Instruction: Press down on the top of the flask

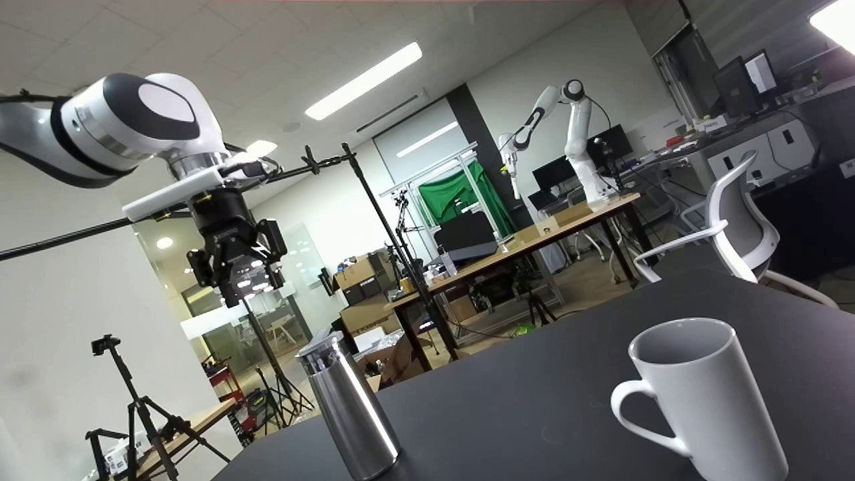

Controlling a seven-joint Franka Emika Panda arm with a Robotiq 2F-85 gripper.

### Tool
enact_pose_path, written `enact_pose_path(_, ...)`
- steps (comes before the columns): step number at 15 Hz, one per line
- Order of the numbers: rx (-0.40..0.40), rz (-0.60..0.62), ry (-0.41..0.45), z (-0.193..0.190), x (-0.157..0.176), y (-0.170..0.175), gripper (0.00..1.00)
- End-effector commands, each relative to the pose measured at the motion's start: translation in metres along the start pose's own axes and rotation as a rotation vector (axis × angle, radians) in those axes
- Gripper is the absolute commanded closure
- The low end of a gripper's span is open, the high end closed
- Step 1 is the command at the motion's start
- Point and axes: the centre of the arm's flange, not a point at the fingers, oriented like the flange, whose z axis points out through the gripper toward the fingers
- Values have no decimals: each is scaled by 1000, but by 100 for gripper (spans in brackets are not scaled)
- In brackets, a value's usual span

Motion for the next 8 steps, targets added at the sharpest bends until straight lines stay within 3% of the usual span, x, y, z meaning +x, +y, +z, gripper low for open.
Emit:
enact_pose_path(1, -10, 16, -26, -8, -1, 5, 0)
enact_pose_path(4, 7, 23, -77, -5, -4, 6, 0)
enact_pose_path(5, 7, 6, -46, 3, -5, 2, 0)
enact_pose_path(8, 11, 8, -69, 5, -8, 3, 0)
